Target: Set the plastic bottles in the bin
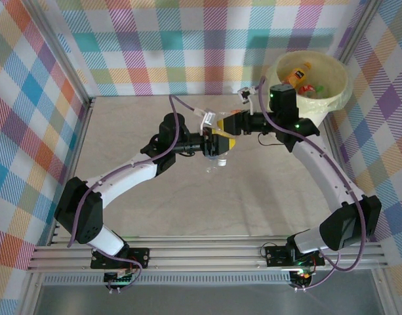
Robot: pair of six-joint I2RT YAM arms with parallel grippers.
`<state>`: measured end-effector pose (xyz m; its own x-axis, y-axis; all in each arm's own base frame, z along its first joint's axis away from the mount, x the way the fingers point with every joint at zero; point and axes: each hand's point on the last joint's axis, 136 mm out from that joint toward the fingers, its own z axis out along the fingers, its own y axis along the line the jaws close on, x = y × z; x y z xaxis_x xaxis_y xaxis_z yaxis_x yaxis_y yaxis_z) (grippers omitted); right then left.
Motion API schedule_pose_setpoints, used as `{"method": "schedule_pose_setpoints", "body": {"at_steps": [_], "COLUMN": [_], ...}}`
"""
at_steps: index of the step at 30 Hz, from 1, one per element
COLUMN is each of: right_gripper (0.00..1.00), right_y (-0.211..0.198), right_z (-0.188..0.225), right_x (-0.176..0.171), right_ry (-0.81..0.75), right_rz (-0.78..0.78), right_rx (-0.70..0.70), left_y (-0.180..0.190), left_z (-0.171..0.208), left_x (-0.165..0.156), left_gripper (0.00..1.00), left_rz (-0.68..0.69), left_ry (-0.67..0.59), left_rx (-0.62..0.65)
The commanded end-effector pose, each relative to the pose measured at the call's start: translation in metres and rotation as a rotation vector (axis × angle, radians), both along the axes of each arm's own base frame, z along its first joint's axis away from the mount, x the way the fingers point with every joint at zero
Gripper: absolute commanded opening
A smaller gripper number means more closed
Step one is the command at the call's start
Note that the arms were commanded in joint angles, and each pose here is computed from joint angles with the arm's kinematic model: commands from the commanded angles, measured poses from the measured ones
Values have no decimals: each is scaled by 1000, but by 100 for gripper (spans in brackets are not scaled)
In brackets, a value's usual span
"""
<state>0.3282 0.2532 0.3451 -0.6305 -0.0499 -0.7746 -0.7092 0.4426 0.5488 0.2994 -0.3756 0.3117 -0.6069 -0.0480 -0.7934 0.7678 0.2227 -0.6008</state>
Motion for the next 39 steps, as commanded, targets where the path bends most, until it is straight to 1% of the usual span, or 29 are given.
{"method": "schedule_pose_setpoints", "body": {"at_steps": [1, 2, 5, 9, 11, 14, 16, 19, 23, 28, 32, 33, 35, 37, 39], "right_gripper": [41, 40, 40, 40, 40, 40, 40, 40, 40, 40, 39, 39, 39, 39, 40], "right_y": [-23, -31, -61, -99, -121, -161, -185, -218, -262, -300, -338, -345, -352, -352, -355], "right_z": [9, 9, 13, 26, 35, 55, 70, 93, 119, 138, 149, 148, 138, 125, 103], "right_x": [22, 28, 45, 60, 67, 78, 82, 86, 95, 109, 120, 123, 135, 149, 160], "right_ry": [-95, -101, -93, -123, -146, -184, -185, -233, -294, -320, -382, -394, -396, -387, -349], "right_rz": [-179, -230, -380, -515, -589, -717, -794, -906, -1039, -1148, -1310, -1347, -1371, -1353, -1344], "right_rx": [-94, -118, -151, -172, -191, -206, -192, -183, -160, -94, -94, -97, -102, -117, -167], "left_y": [6, 9, 21, 39, 51, 73, 85, 100, 114, 122, 125, 125, 125, 125, 124], "left_z": [11, 10, 10, 7, 2, -8, -15, -20, -23, -24, -26, -26, -29, -31, -32], "left_x": [5, 6, 8, 13, 18, 26, 31, 31, 28, 25, 24, 24, 25, 25, 25], "left_gripper": [84, 90, 100, 100, 100, 100, 100, 100, 100, 100, 100, 100, 100, 100, 100], "left_rz": [80, 101, 164, 274, 350, 476, 549, 621, 667, 694, 705, 707, 711, 711, 708], "left_ry": [-35, -41, -63, -90, -93, -89, -79, -73, -72, -76, -73, -71, -64, -54, -48], "left_rx": [32, 42, 54, 81, 101, 140, 165, 172, 177, 187, 189, 187, 185, 177, 173]}}
